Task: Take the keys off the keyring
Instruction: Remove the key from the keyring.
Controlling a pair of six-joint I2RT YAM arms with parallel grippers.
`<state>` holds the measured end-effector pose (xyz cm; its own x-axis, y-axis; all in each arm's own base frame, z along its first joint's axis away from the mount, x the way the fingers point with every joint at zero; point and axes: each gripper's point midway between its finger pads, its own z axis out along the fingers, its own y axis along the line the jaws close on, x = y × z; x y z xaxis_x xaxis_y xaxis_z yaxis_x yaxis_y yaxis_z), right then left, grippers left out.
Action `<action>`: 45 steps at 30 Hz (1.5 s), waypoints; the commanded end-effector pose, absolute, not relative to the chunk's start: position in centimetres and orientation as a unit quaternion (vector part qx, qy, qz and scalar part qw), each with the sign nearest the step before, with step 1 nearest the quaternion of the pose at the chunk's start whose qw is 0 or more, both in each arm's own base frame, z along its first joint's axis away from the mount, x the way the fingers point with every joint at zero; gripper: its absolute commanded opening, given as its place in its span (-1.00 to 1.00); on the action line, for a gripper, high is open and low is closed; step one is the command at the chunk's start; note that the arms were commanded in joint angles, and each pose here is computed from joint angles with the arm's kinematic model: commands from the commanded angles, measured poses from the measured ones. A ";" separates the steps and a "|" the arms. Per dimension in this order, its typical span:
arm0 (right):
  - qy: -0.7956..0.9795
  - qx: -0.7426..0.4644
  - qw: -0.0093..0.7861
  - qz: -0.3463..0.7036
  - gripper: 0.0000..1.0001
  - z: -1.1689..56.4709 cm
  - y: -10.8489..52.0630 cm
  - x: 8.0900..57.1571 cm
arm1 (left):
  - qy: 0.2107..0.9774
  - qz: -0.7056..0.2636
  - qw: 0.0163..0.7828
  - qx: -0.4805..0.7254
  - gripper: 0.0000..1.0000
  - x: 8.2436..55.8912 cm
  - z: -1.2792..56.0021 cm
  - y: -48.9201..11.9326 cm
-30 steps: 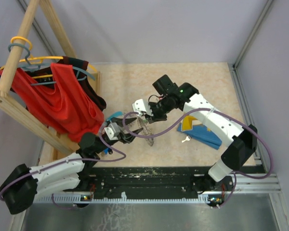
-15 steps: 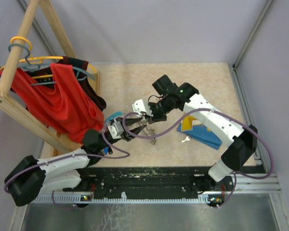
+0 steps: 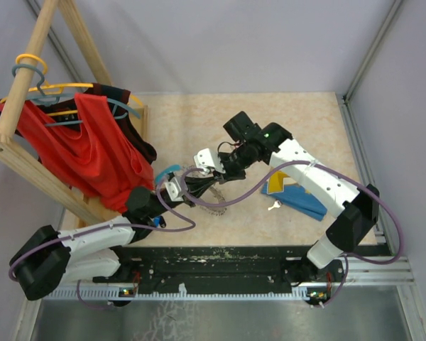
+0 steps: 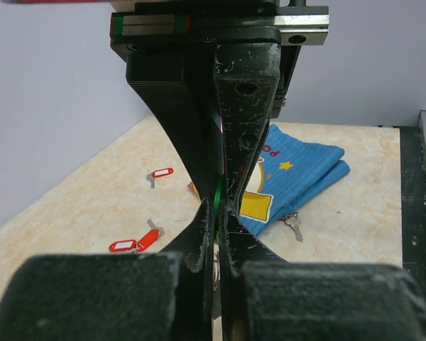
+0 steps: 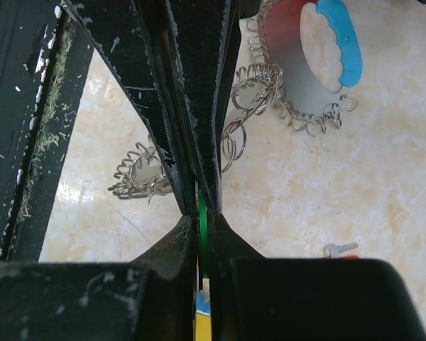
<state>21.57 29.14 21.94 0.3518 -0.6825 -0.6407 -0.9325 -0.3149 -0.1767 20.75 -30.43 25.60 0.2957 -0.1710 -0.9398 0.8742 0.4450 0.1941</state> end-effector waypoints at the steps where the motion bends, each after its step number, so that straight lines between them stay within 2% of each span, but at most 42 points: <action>1: 0.482 -0.777 0.325 0.242 -1.00 25.9 30.2 21.0 | 0.467 -0.357 0.713 0.382 -1.00 21.3 26.2 -30.7; 3: 0.481 -0.777 0.326 0.241 -1.00 26.0 30.2 20.9 | 0.474 -0.352 0.712 0.381 -0.98 21.6 26.0 -30.6; 6: 0.483 -0.777 0.326 0.239 -1.00 26.0 30.1 20.9 | 0.487 -0.346 0.710 0.373 -0.50 22.0 25.7 -30.3; 8: 0.483 -0.777 0.326 0.238 -1.00 25.9 30.0 21.0 | 0.489 -0.344 0.709 0.373 -0.45 22.1 25.6 -30.2; 11: 0.482 -0.777 0.325 0.239 -1.00 25.9 30.1 20.9 | 0.491 -0.344 0.706 0.377 -0.51 22.2 25.6 -30.4; 12: 0.482 -0.778 0.326 0.239 -1.00 25.9 30.1 20.9 | 0.492 -0.346 0.703 0.379 -0.59 22.1 25.5 -30.5; 15: 0.480 -0.778 0.326 0.240 -1.00 26.0 30.1 20.8 | 0.486 -0.351 0.701 0.386 -0.98 21.9 25.6 -30.6; 16: 0.481 -0.778 0.325 0.240 -1.00 25.9 30.1 20.8 | 0.484 -0.352 0.702 0.385 -1.00 21.8 25.7 -30.6; 21: 0.486 -0.774 0.326 0.243 -1.00 25.8 30.0 20.8 | 0.476 -0.356 0.708 0.381 -1.00 21.7 26.2 -30.3; 26: 0.505 -0.741 0.347 0.275 -0.50 27.1 29.2 21.6 | 0.474 -0.368 0.716 0.358 -1.00 21.7 26.8 -29.1; 31: 0.482 -0.726 0.372 0.320 -0.29 28.4 28.7 20.7 | 0.458 -0.390 0.719 0.349 -1.00 21.1 27.7 -28.6; 45: 0.484 -0.709 0.388 0.337 -0.24 28.2 29.4 21.3 | 0.433 -0.425 0.714 0.350 -1.00 19.9 29.0 -28.6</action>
<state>20.99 28.65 26.43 0.2818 -0.4822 -0.8295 -0.9528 -0.2427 -0.1826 21.14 -28.93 25.68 0.1986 -0.2097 -0.9574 0.9010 0.4236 0.0941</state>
